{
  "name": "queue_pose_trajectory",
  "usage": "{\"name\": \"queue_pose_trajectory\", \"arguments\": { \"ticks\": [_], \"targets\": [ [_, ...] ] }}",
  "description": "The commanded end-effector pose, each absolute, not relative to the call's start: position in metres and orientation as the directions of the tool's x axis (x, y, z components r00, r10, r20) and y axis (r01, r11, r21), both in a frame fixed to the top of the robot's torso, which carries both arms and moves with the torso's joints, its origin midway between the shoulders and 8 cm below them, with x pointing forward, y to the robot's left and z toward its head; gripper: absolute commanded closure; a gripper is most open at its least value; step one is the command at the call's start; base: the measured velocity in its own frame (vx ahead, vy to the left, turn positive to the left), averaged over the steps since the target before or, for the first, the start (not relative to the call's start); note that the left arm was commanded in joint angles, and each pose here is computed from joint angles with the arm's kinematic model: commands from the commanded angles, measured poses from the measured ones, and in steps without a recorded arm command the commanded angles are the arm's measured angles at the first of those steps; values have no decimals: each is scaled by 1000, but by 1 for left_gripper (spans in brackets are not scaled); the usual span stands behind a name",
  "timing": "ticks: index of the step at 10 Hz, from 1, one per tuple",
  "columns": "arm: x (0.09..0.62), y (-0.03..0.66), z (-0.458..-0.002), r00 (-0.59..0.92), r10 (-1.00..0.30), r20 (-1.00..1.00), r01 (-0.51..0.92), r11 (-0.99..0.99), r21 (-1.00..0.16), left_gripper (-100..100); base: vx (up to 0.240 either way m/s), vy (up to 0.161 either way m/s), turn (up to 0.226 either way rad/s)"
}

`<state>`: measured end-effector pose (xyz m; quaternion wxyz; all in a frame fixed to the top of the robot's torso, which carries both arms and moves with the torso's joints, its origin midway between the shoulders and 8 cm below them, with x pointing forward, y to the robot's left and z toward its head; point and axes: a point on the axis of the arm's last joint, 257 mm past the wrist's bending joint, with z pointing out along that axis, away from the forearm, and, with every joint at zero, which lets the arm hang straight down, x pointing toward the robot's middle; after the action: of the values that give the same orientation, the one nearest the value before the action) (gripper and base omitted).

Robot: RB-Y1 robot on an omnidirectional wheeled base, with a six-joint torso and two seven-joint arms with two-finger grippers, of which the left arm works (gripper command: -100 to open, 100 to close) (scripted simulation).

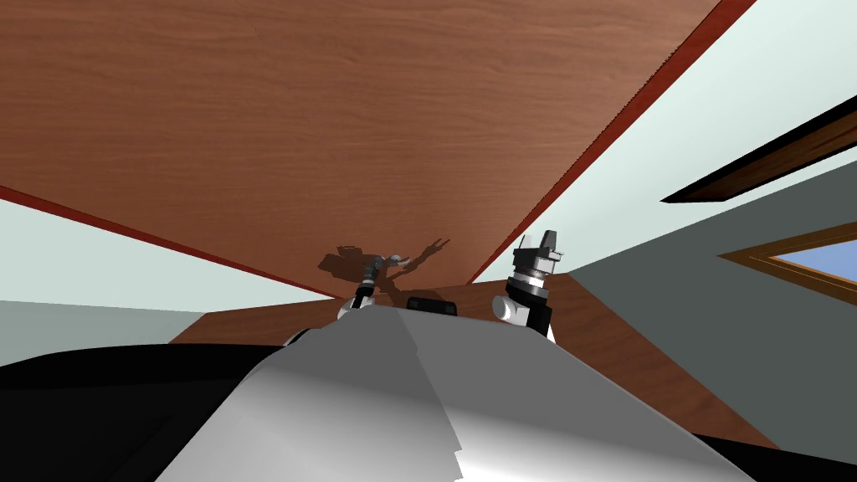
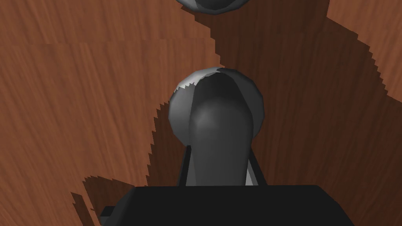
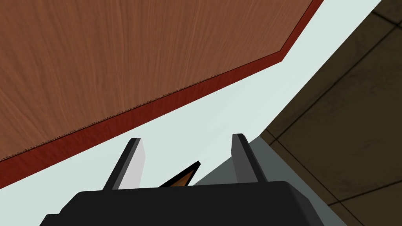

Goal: Pull the door open

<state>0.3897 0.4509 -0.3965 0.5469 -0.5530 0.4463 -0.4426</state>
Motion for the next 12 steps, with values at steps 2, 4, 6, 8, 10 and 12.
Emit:
{"name": "queue_pose_trajectory", "arguments": {
  "ticks": [2,4,6,8,10,12],
  "targets": [
    [373,475,-401,245,-969,-18,-33,10,-999,100,-55,35,77],
    [373,475,-401,245,-969,-18,-33,10,-999,100,-101,50,-3],
    [349,505,-404,284,-958,-45,-63,29,-998,100,-159,36,114],
    [357,487,-399,246,-969,-33,-43,23,-999,-100,-167,-27,-10],
    [359,475,-397,208,-978,-22,-28,17,-999,-100,-194,-79,-88],
    [360,461,-394,168,-986,-11,-13,9,-1000,-100,-175,-60,-58]
  ]
}}
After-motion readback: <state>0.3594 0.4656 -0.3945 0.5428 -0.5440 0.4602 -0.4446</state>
